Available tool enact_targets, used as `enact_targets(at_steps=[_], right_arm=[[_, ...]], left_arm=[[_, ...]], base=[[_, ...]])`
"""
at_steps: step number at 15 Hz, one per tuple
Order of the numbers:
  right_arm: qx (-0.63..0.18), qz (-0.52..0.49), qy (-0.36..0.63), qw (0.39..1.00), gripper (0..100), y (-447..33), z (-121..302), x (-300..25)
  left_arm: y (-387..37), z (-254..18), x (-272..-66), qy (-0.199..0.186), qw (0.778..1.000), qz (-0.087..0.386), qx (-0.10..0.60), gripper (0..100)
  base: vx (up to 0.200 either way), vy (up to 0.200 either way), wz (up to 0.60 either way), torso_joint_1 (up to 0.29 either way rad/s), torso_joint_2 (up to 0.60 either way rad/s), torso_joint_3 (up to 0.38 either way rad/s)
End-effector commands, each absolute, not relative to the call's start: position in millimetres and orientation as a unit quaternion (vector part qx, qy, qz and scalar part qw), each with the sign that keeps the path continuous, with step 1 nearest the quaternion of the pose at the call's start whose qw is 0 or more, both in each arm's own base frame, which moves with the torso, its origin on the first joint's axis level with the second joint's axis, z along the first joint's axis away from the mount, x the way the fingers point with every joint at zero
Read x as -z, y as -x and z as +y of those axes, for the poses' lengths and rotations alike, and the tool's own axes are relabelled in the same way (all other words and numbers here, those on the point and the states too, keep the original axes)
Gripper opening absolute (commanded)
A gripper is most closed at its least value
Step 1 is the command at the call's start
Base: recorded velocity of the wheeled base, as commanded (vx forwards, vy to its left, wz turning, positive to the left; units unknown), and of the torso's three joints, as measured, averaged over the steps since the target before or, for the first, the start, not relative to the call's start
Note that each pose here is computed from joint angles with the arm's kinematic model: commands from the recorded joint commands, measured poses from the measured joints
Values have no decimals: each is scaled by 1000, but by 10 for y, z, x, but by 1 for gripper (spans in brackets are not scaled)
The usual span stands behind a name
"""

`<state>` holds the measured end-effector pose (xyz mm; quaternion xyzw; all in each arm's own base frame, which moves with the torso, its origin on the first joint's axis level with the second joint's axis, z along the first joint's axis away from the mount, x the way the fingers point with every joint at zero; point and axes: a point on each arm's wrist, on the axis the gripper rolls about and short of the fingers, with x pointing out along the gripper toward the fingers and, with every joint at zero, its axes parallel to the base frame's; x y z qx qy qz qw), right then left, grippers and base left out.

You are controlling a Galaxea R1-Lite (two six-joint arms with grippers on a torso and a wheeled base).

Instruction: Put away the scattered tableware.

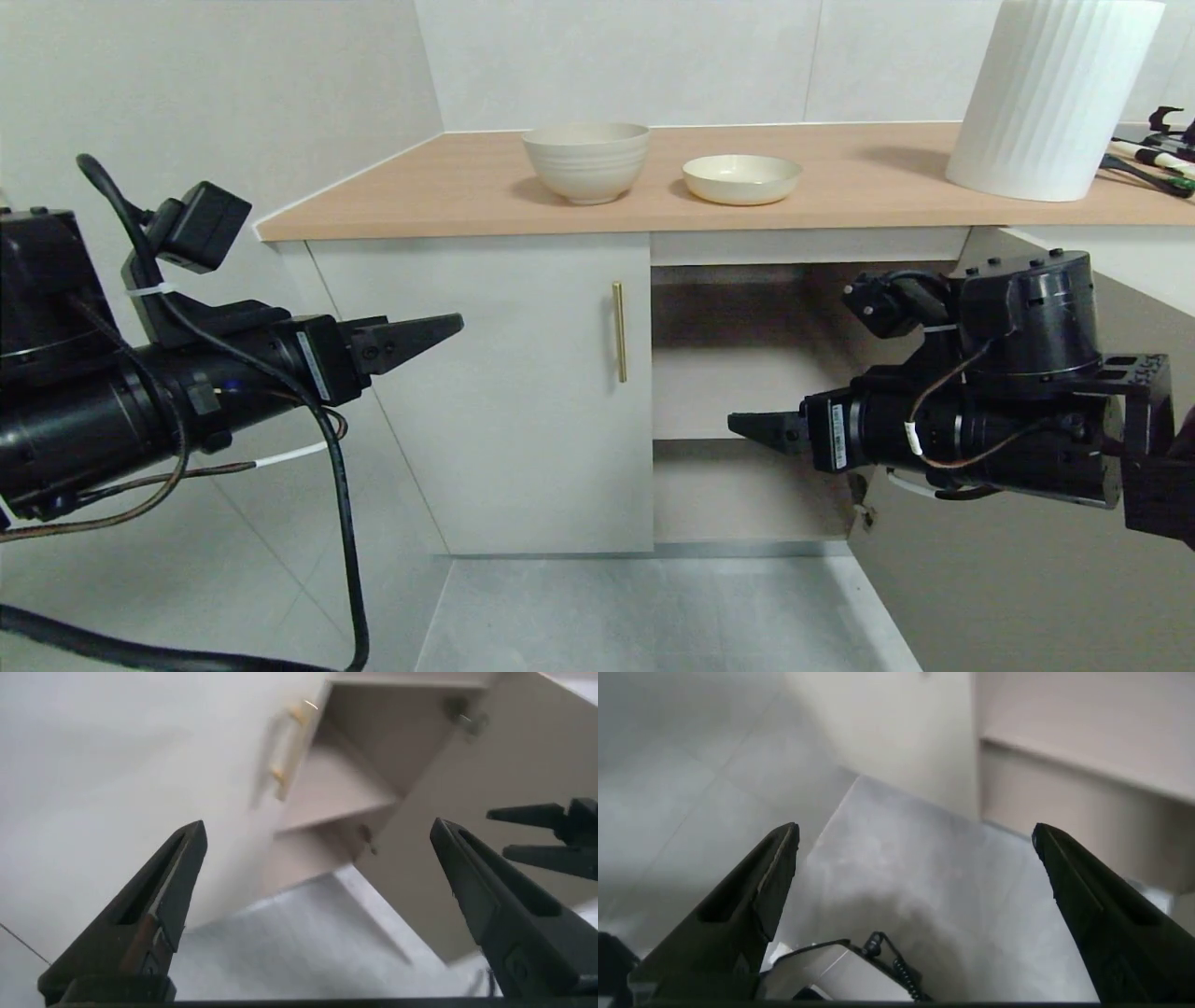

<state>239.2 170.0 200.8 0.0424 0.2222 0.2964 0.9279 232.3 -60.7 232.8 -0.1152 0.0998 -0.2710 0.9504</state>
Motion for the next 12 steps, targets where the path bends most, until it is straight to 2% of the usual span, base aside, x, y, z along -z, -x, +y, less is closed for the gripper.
enact_targets(at_steps=[1, 6, 12], right_arm=[[-297, 223, -42, 927, 100, -2391, 1703, -2000], [-300, 225, -39, 926, 100, -2372, 1706, -1988], [-308, 223, -30, 925, 100, -2332, 1706, -1990]], left_arm=[[-2325, -604, -2325, 116, 951, 100, 270, 100], [-2321, -604, -2326, 116, 950, 100, 271, 100], [-2213, -580, -2404, 115, 951, 85, 275, 100]], base=[[200, 0, 0, 2, -7, 7], [200, 0, 0, 4, 3, 1], [0, 0, 0, 0, 0, 0]])
